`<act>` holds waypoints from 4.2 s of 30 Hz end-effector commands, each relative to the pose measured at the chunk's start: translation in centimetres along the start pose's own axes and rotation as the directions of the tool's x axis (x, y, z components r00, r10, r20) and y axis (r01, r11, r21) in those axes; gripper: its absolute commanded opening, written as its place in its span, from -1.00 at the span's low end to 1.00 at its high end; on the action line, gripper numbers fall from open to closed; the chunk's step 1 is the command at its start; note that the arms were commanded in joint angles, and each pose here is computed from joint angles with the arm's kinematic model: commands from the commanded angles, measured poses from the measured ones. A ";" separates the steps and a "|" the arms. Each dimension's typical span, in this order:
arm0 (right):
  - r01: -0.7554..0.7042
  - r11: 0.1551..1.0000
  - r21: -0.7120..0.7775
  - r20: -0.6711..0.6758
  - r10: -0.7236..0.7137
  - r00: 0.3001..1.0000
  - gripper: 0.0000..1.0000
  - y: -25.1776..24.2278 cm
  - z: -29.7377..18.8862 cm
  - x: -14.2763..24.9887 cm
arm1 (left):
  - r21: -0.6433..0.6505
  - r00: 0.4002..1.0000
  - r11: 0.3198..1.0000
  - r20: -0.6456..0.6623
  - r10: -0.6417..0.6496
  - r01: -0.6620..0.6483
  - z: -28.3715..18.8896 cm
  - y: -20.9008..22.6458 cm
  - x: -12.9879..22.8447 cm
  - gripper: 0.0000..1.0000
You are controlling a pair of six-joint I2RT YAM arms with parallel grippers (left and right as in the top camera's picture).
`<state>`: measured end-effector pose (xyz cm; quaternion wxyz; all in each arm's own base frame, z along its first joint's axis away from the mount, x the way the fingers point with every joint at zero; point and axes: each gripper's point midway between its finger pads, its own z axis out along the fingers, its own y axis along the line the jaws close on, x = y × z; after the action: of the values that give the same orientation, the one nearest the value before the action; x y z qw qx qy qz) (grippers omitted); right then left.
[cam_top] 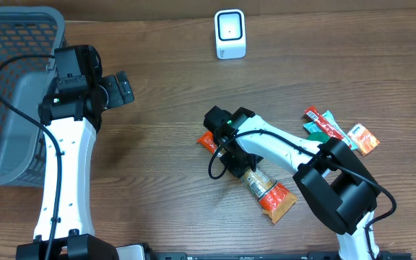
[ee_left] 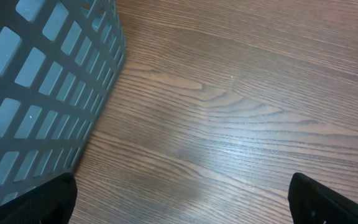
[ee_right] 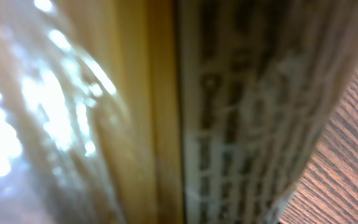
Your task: Scan the item barcode
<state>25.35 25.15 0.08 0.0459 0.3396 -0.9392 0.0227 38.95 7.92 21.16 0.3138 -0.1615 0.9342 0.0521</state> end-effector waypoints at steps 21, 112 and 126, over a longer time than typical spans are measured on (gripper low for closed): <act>-0.061 0.997 -0.054 0.364 0.077 0.928 -0.93 -0.3 -11.9 -1.4 | -0.006 1.000 1.000 0.007 0.016 -0.016 0.1 0.1 -0.4 1.00; -0.619 0.354 0.701 0.704 -0.482 0.522 -0.93 -22.1 -26.2 -31.7 | -0.006 1.000 1.000 0.007 0.016 -0.016 0.1 0.1 -0.4 0.99; -0.830 0.196 0.523 0.824 -0.366 0.432 -0.93 -23.8 -38.0 -23.7 | -0.006 1.000 1.000 0.007 0.016 -0.016 0.1 0.1 -0.4 0.99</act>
<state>64.76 27.63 22.67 -0.5993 0.1522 -0.6515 0.4397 38.95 7.92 21.16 0.3138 -0.1615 0.9342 0.0521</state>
